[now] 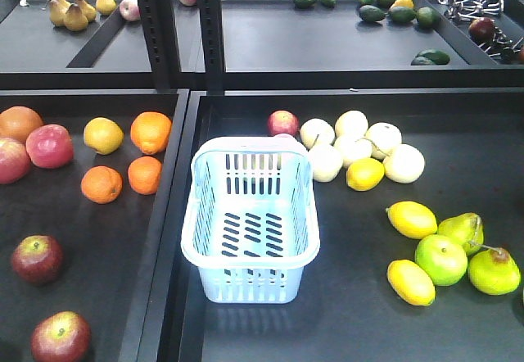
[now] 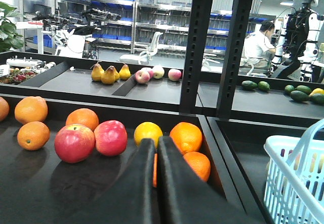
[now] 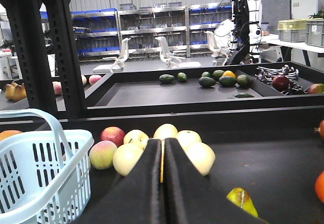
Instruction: Pick three apples into basket with both arms
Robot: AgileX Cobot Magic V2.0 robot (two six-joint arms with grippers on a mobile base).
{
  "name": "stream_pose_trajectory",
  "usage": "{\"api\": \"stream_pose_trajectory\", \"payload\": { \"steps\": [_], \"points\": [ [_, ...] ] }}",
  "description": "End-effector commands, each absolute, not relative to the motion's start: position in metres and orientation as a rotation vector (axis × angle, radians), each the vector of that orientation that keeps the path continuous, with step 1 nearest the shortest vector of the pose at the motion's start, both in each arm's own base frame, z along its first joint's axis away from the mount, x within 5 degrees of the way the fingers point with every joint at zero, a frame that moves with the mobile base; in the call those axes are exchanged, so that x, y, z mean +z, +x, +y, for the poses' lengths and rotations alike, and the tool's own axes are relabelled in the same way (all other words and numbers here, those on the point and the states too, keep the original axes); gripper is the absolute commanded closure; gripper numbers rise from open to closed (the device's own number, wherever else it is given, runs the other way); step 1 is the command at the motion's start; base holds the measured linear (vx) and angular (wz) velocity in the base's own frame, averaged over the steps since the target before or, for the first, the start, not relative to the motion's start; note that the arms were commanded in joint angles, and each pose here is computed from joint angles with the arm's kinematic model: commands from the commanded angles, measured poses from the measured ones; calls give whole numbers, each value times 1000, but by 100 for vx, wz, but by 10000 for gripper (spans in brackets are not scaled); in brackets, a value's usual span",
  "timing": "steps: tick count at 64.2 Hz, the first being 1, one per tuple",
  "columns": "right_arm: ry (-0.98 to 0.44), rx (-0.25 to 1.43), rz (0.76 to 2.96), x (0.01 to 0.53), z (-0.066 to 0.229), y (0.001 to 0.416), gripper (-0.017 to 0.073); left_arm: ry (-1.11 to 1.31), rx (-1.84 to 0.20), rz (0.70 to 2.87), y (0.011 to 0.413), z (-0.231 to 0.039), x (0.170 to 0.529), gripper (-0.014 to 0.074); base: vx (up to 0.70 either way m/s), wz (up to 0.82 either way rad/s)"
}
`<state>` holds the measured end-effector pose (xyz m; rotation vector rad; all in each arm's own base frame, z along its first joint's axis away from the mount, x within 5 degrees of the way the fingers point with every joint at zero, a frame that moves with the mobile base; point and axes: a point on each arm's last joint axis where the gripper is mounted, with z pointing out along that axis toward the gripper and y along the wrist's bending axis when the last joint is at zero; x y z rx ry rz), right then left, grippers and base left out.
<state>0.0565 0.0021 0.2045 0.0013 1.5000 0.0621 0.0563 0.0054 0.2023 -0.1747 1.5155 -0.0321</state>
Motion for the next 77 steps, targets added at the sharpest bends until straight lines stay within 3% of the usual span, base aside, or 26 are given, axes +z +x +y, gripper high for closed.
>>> {"api": "stream_pose_trajectory", "payload": {
  "steps": [1, 77],
  "points": [
    [-15, 52, 1425, 207, 3, 55, 564, -174, -46, 1435, 55, 5, 208, 600, 2, 0],
    [-15, 52, 1425, 207, 3, 55, 564, -174, -46, 1435, 55, 5, 208, 600, 2, 0]
  ]
}}
